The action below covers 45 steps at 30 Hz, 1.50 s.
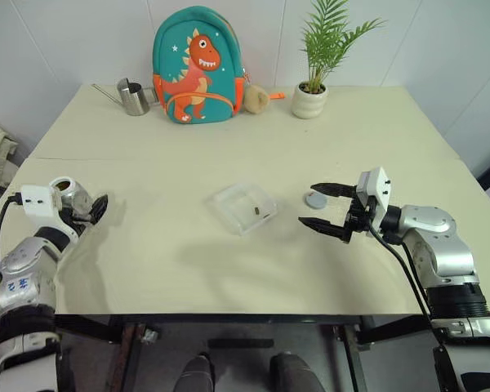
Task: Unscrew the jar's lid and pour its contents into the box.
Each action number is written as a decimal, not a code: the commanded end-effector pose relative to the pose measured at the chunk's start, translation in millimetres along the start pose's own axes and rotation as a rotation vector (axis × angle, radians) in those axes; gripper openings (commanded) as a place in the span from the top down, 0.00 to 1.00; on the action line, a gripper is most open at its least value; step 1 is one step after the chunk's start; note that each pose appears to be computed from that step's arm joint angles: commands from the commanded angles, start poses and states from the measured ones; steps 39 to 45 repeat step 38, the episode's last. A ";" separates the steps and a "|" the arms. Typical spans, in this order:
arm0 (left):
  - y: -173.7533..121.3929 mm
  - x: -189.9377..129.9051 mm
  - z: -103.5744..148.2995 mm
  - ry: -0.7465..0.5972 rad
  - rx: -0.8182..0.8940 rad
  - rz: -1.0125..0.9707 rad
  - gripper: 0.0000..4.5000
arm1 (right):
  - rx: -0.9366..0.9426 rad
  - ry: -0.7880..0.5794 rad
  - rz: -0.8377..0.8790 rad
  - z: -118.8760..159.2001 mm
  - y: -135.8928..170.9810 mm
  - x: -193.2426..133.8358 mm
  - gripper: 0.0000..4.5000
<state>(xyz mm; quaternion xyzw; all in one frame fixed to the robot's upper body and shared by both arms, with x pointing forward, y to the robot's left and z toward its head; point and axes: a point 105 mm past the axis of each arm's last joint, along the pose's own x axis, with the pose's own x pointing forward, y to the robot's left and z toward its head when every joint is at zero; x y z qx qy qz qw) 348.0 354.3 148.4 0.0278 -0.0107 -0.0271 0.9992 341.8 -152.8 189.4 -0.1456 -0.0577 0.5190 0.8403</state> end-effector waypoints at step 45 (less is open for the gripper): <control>-119.1 -36.4 51.4 -0.029 0.470 -0.826 0.00 | -0.075 0.060 0.023 16.2 -10.8 -35.1 0.00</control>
